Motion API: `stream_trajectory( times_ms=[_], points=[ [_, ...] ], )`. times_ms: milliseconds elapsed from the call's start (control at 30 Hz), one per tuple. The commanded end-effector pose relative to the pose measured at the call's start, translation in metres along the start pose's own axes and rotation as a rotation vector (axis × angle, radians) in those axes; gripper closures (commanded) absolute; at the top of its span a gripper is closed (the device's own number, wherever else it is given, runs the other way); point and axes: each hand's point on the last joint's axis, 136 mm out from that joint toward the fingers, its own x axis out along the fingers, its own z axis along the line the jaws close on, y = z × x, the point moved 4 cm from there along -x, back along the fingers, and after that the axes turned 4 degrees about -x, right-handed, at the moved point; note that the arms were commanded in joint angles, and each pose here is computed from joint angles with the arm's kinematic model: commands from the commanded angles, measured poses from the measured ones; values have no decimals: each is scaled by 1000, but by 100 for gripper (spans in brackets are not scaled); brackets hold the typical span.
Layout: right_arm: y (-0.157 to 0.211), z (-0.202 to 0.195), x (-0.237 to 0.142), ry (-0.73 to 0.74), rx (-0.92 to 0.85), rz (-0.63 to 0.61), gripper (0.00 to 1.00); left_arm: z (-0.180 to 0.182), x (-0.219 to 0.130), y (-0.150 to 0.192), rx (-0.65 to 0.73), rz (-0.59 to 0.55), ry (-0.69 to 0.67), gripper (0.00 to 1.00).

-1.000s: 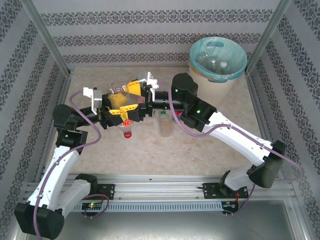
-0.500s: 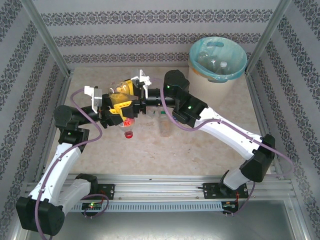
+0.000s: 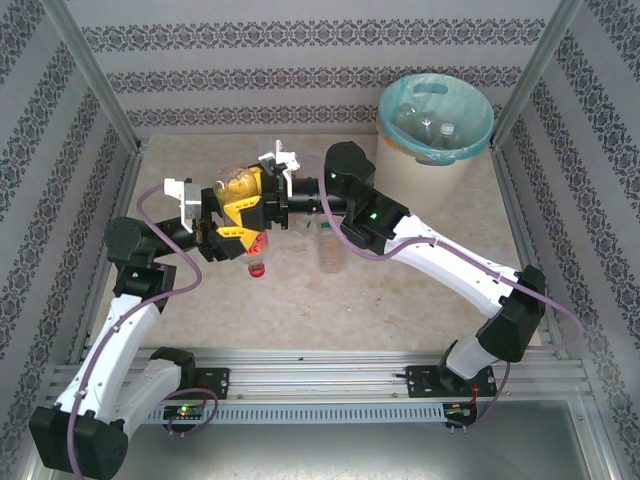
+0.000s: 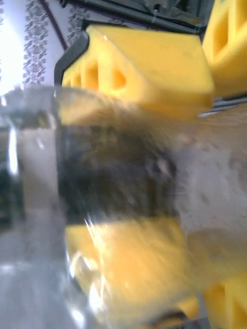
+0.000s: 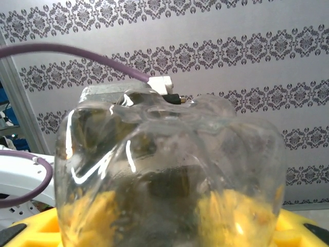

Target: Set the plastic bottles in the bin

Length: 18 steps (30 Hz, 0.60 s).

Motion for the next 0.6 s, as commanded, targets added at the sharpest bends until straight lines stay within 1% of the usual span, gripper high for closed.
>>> stream_trajectory(
  times_ms=[0,67,133,167,267,400,467,567],
  points=[
    [-25,14,-11,8,-93,-74,55,18,-6,10,24,-18,-168,17],
    [-27,13,-15,46,-115,-74,56,21,-12,8,60,-50,-247,10],
    [-29,12,-21,94,-144,-69,56,17,-17,2,105,-94,-289,2],
    [-31,12,-24,113,-164,-67,56,15,-19,0,125,-111,-296,0],
    [-36,8,-33,202,-233,-39,56,10,-24,-4,161,-147,-319,0],
    [-49,-8,-54,385,-339,34,55,12,-28,-8,169,-155,-373,0],
    [-57,-20,-70,482,-387,64,55,17,-31,-8,155,-139,-425,0],
    [-70,-45,-103,659,-419,94,55,28,-36,-4,120,-86,-526,0]
  ],
)
